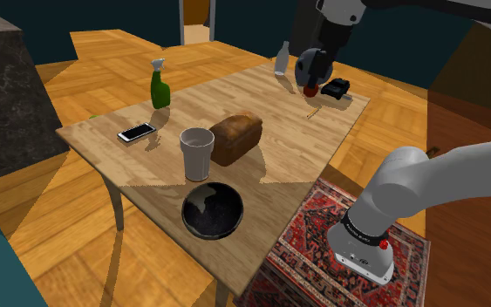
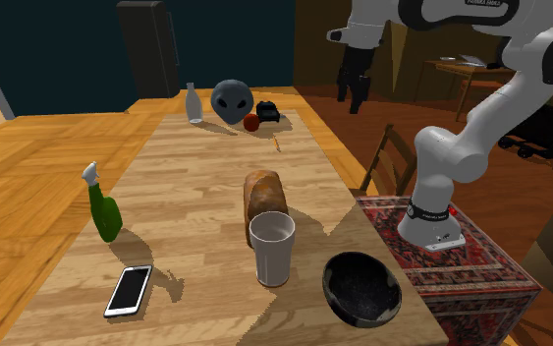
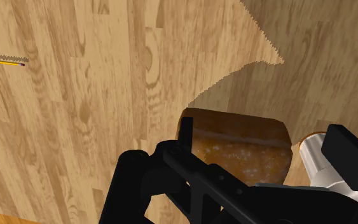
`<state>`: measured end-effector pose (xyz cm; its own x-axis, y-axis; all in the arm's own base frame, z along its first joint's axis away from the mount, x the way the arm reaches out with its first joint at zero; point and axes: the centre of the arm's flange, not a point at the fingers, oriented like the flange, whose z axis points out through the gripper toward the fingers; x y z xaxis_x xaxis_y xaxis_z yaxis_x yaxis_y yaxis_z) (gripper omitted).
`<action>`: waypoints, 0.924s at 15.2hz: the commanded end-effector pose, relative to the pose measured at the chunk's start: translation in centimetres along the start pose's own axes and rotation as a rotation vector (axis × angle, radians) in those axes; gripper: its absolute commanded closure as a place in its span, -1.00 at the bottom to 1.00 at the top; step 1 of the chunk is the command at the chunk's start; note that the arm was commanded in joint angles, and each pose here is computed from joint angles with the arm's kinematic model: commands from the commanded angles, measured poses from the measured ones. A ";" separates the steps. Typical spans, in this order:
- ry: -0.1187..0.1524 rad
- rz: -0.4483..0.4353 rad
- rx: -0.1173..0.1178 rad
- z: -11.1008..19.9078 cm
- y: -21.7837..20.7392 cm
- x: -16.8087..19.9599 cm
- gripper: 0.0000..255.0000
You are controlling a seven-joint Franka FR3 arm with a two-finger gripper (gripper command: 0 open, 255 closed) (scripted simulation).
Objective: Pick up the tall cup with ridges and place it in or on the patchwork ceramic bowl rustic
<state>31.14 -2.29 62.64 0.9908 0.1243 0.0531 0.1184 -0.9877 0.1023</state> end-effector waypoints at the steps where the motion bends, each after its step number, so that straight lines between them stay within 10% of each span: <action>1: 0.000 0.000 0.000 0.0 0.0 0.0 -1.00; 14: -0.023 -0.021 0.012 7.3 -11.5 10.6 -1.00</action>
<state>40.18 8.62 55.68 0.9894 0.1421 0.0294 0.1388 -0.9859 0.0932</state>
